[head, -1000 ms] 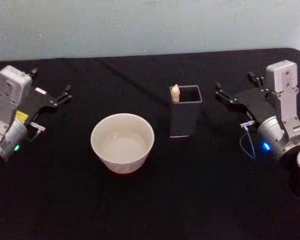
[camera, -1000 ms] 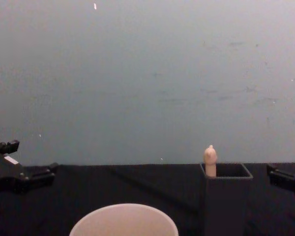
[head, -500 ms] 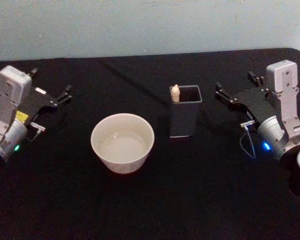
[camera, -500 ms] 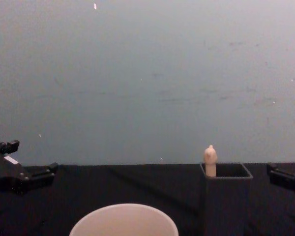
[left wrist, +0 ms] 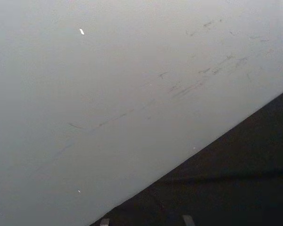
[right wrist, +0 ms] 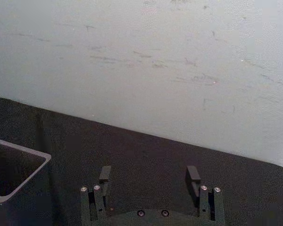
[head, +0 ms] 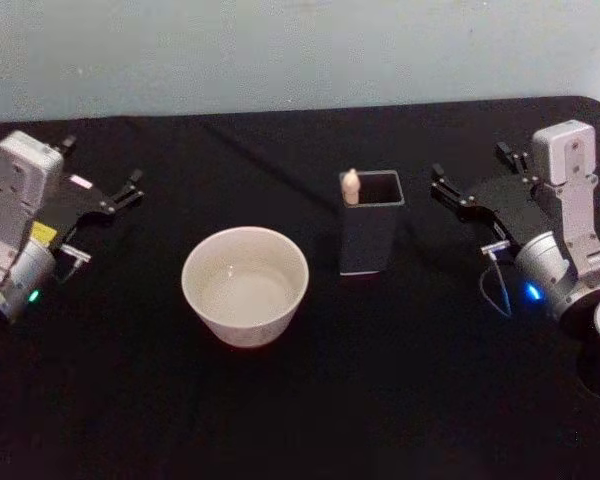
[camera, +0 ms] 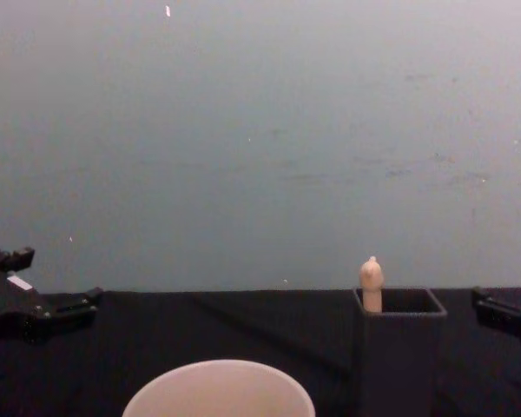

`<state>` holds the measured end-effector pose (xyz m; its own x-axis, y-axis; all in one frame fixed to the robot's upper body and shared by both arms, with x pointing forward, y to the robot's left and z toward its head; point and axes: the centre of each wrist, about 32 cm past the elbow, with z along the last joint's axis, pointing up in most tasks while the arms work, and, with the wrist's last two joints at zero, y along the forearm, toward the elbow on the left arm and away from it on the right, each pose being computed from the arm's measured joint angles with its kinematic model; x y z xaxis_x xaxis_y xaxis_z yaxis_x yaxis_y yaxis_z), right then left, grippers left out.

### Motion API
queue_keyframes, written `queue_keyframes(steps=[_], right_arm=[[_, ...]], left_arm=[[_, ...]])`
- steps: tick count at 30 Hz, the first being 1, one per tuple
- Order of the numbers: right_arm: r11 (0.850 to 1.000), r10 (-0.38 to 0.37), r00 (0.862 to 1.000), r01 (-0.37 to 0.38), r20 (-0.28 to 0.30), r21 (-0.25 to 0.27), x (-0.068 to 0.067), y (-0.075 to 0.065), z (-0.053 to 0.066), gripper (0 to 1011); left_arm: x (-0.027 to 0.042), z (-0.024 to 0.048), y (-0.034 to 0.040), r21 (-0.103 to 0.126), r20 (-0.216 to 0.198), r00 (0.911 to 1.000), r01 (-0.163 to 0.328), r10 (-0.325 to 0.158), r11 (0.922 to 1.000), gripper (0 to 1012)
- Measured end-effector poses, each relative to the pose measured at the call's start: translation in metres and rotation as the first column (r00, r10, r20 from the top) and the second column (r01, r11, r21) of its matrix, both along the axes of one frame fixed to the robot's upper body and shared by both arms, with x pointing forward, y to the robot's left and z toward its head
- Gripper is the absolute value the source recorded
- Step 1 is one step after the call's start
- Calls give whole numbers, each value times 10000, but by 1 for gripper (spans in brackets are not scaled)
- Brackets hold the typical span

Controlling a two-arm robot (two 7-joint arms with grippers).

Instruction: Pick up the stirring spoon with one hand, stir inside the cup, then place it back in its original position.

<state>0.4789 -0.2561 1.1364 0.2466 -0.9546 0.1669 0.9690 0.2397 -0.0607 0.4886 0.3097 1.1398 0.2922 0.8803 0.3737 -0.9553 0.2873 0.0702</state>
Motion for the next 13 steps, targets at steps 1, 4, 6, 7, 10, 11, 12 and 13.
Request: queue_keyframes(steps=[1, 4, 6, 7, 10, 11, 12, 13], right_arm=[[10000, -1, 10000, 1, 0, 0, 0, 0, 0, 1002], [10000, -1, 10000, 1, 0, 0, 0, 0, 0, 1002], [10000, -1, 10000, 1, 0, 0, 0, 0, 0, 1002], [10000, 0, 10000, 0, 0, 1, 0, 0, 0, 1002], [10000, -1, 10000, 1, 0, 0, 0, 0, 0, 1002], [10000, -1, 10000, 1, -1, 0, 0, 0, 0, 1002], [10000, -1, 10000, 1, 0, 1, 0, 0, 0, 1002], [10000, -1, 10000, 1, 0, 0, 0, 0, 0, 1002]], left_arm=[[0, 0, 0, 0, -1, 10000, 0, 0, 10000, 1001], [0, 0, 0, 0, -1, 10000, 0, 0, 10000, 1001], [0, 0, 0, 0, 0, 10000, 1, -1, 10000, 1001], [0, 0, 0, 0, -1, 10000, 0, 0, 10000, 1001], [0, 0, 0, 0, -1, 10000, 1, -1, 10000, 1001], [0, 0, 0, 0, 0, 10000, 1, -1, 10000, 1001], [0, 0, 0, 0, 0, 10000, 1, -1, 10000, 1001], [0, 0, 0, 0, 0, 10000, 0, 0, 10000, 1001]])
